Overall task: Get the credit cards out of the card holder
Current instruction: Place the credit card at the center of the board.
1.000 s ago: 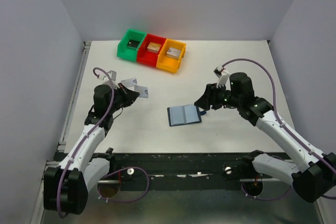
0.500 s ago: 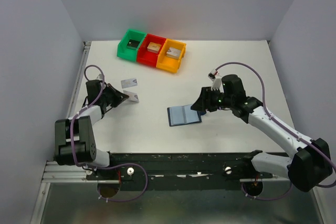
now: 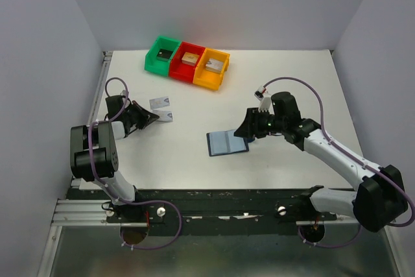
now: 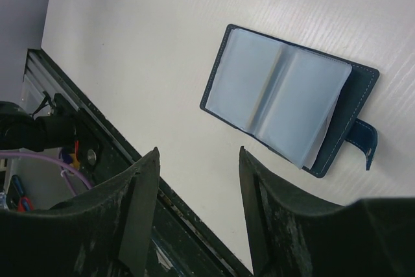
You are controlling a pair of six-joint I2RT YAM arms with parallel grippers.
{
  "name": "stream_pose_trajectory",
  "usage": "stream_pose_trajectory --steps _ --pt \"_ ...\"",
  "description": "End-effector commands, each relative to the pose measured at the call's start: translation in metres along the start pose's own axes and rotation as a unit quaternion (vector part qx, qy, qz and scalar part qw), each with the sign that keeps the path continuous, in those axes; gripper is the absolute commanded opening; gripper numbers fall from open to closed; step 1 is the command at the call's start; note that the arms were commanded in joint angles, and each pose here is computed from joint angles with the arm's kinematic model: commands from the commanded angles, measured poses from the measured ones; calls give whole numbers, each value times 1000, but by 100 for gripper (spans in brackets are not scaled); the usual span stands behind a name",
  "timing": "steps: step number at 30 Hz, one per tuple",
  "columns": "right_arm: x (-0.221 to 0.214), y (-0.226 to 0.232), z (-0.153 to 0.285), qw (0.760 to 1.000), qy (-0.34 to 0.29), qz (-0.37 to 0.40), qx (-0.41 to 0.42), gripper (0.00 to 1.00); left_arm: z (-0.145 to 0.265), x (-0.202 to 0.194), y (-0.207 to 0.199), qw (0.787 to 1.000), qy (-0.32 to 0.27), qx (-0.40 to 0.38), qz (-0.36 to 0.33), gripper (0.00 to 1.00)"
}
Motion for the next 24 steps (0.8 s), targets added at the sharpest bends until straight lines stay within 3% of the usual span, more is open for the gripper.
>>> stream_pose_trajectory --steps 1,4,11,19,24 --pt "-1 2 -3 1000 8 4 10 60 -5 12 -3 1000 -1 -15 -8 6" --pt "0 2 -3 1000 7 5 7 59 -7 15 1 1000 1 -10 -5 14" --pt "-3 -3 -3 1000 10 4 -3 60 -10 16 7 1000 8 -7 -4 20" --pt "-3 -3 -2 1000 11 7 -5 60 -4 18 7 1000 8 16 -13 40" --pt "-4 -5 -1 1000 11 9 -13 60 4 22 12 998 7 53 -20 47"
Point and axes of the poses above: each gripper's point midway between its finger pads, its own z axis back along the fingers, its own y axis along the line the jaws close on, x = y × z, the point moved 4 cm from there along z, back along the fingers, and after that the axes turned 11 degrees about -z, right-handed, at the moved point
